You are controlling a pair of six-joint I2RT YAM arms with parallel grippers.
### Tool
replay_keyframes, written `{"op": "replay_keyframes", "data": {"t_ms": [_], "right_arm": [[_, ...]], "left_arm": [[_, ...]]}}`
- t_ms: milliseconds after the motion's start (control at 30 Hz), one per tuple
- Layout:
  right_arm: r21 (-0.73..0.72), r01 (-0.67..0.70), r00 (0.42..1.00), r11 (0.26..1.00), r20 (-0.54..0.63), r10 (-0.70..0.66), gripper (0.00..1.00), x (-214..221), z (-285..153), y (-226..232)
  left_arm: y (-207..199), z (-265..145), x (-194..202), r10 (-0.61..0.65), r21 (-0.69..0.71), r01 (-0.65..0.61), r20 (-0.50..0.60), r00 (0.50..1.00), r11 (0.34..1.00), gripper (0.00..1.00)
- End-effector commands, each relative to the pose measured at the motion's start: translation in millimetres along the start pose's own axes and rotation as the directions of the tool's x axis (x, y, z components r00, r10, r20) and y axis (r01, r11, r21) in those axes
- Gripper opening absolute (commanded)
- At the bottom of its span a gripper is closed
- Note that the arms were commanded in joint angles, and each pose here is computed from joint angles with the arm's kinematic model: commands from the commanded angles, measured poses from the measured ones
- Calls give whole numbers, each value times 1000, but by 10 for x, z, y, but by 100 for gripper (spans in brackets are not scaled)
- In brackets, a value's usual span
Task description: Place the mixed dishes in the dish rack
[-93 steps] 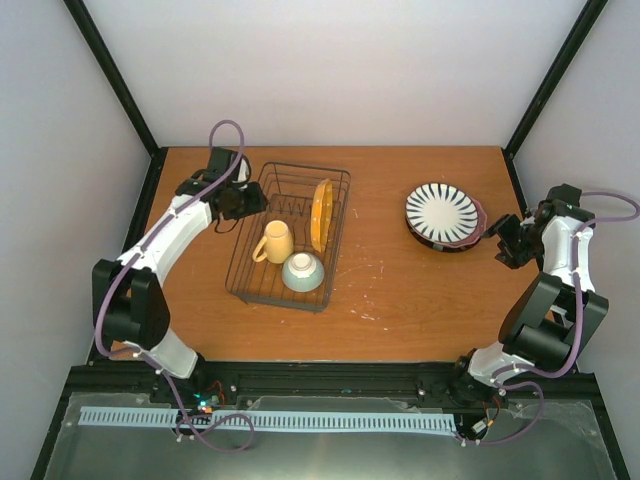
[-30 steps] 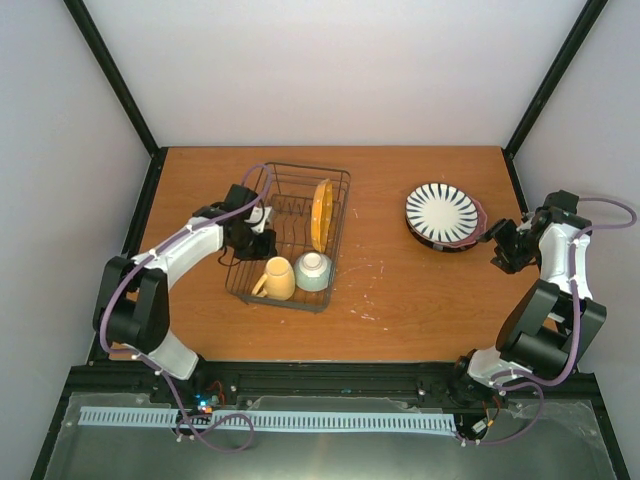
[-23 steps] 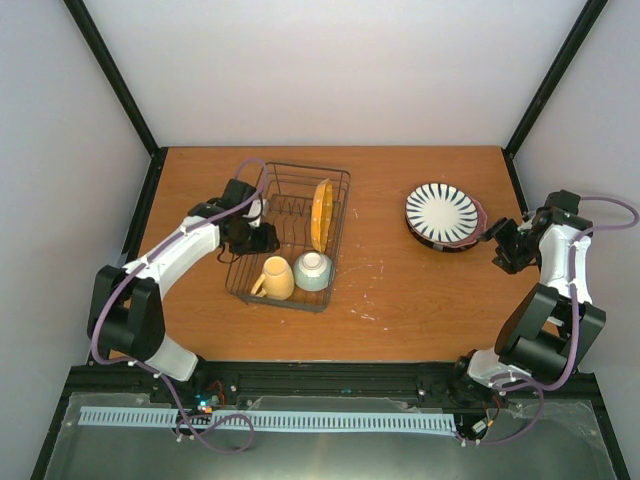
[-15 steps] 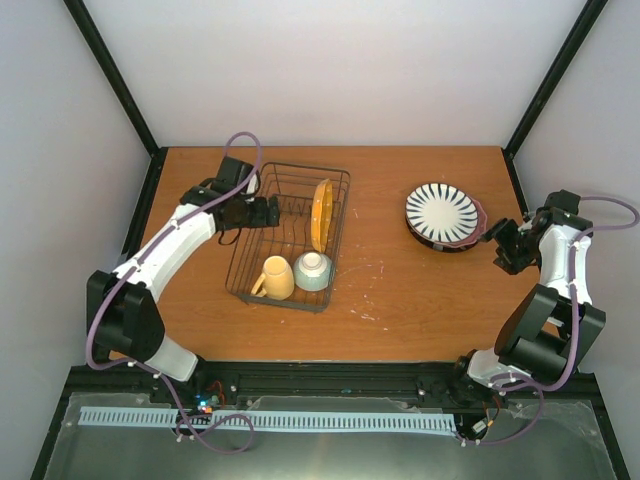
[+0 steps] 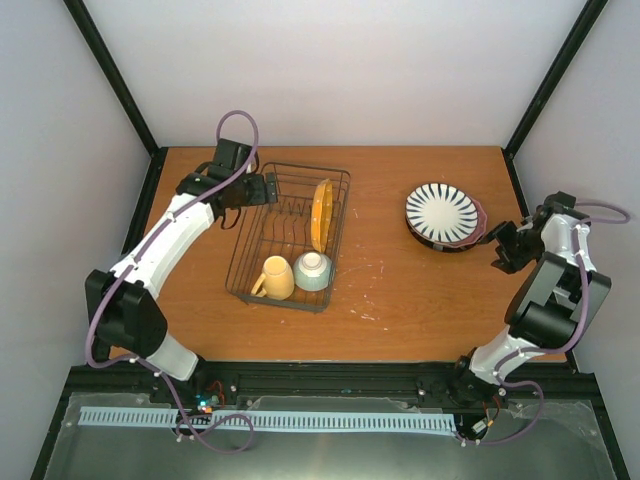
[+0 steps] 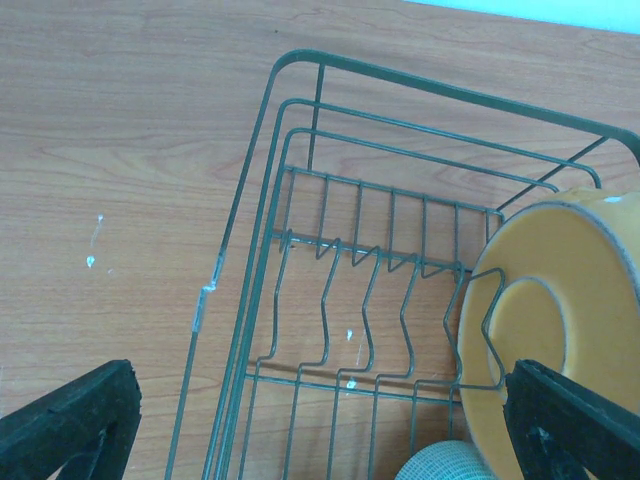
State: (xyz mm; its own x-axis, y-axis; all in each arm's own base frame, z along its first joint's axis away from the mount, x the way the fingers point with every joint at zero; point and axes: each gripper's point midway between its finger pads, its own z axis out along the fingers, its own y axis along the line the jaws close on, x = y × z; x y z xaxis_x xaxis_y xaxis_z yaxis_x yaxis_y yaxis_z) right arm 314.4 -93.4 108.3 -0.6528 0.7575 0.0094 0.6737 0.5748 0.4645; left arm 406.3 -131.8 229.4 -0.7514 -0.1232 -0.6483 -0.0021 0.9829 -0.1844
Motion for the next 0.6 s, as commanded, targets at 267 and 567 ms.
{"op": "replay_keyframes", "data": {"t_ms": [267,567], "right_arm": [[-153,99,995,983,-13,-102,53,-277,136,483],[-105,134,991,985,-15,-136,49,-377,258,591]], "left_arm": [[-224,-39,-473,27,62,-37,146,989,997,100],[-259,73,-472,38,71,-48,137,990,996,100]]}}
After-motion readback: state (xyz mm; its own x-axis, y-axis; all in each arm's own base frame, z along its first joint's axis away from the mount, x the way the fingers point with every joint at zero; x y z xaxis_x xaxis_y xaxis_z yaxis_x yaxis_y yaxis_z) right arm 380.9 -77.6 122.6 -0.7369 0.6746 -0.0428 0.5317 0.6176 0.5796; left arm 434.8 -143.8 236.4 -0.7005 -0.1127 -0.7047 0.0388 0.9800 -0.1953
